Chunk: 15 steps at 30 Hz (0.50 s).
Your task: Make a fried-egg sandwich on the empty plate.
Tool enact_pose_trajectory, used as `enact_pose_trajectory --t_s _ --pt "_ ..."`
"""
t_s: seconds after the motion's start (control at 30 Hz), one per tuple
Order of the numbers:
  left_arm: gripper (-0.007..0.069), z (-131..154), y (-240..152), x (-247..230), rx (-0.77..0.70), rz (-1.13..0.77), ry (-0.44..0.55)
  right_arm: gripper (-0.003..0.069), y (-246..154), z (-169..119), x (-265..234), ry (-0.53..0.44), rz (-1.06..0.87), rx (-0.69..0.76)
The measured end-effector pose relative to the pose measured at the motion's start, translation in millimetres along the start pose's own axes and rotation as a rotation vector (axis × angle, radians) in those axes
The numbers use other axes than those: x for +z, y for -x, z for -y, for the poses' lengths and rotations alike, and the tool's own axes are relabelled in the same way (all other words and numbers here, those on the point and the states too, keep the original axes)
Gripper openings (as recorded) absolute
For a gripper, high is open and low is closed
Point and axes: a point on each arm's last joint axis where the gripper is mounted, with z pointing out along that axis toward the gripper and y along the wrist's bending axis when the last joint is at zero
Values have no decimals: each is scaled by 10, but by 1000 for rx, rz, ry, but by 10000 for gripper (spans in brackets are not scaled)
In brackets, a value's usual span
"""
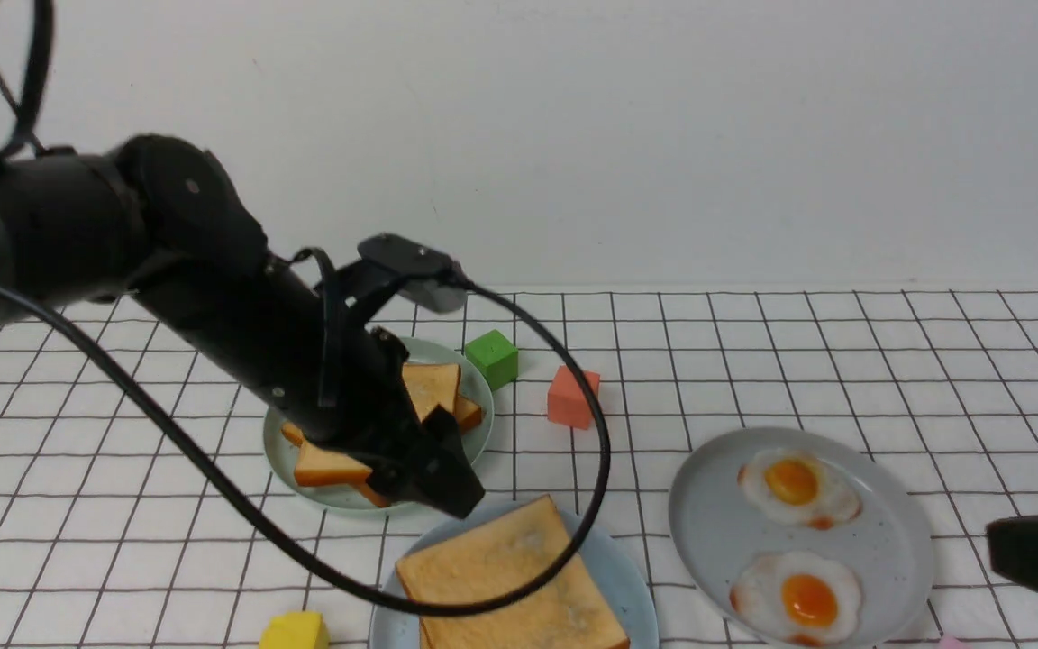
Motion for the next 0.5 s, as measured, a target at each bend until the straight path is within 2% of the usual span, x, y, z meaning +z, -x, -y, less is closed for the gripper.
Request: enact_pose_trajectory --t_s 0.13,0.27,0.33,0.37,0.4,0.43,0.5 --pt "541 233 17 -423 -67 40 -5 -10 -248 60 -139 -19 203 -11" --pt "404 596 -134 -987 -190 80 -5 -9 -563 208 -120 -69 405 -32" --pt "326 720 -213 -1162 -225 108 -3 -7 -646 254 -94 -85 464 -30" --pt "228 888 -353 -1378 -262 156 -1 -6 -754 321 -38 -108 518 -25" --pt "217 905 -370 -1397 -265 161 -1 -6 -756 327 -40 -111 534 -25" --pt "128 1011 -494 -1517 -282 192 4 -6 -821 368 0 -126 557 -21" --pt "43 1147 -701 -1644 -322 231 9 -6 -904 411 54 -140 560 -17"
